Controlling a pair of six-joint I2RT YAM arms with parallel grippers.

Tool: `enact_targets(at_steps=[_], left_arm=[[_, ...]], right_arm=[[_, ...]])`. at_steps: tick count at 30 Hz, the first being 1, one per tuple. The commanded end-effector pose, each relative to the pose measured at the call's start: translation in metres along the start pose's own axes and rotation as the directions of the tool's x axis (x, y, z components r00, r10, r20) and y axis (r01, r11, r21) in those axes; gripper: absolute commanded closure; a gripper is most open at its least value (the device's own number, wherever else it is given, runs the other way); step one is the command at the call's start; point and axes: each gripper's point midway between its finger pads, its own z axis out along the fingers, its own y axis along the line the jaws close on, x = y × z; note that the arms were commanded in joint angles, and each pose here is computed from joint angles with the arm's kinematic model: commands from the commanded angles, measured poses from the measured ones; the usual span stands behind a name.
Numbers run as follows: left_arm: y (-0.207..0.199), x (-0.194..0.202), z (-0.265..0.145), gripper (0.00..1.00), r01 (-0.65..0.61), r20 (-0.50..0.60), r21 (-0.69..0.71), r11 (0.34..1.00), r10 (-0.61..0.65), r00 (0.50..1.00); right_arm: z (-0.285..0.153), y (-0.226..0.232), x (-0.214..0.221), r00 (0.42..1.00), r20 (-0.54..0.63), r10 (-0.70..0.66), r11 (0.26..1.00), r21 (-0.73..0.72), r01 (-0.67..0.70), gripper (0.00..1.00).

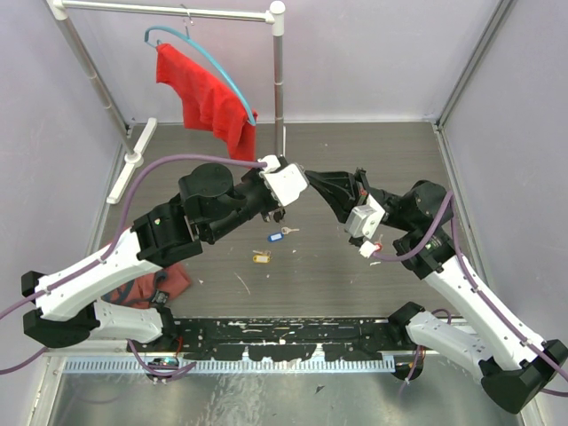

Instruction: Put the keys on the keyring

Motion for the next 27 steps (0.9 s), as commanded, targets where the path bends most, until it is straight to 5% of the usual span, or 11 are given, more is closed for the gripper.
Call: enact_targets(at_steps=[1,27], left_arm=[[0.012,-0.024,-0.007,1.0,0.017,0.069,-0.025,1.0,-0.015,0.998],[-0.003,-0.012,-0.017,1.0,-0.041,0.057,0.059,0.997,0.038,0.998]], right_arm=[[-0.004,-0.021,-0.013,0.998,-0.001,-0.068,0.995,0.069,0.068,0.99],[-0.007,-0.022,-0.019,0.997,-0.027,-0.07,0.997,0.019,0.071,0.99]])
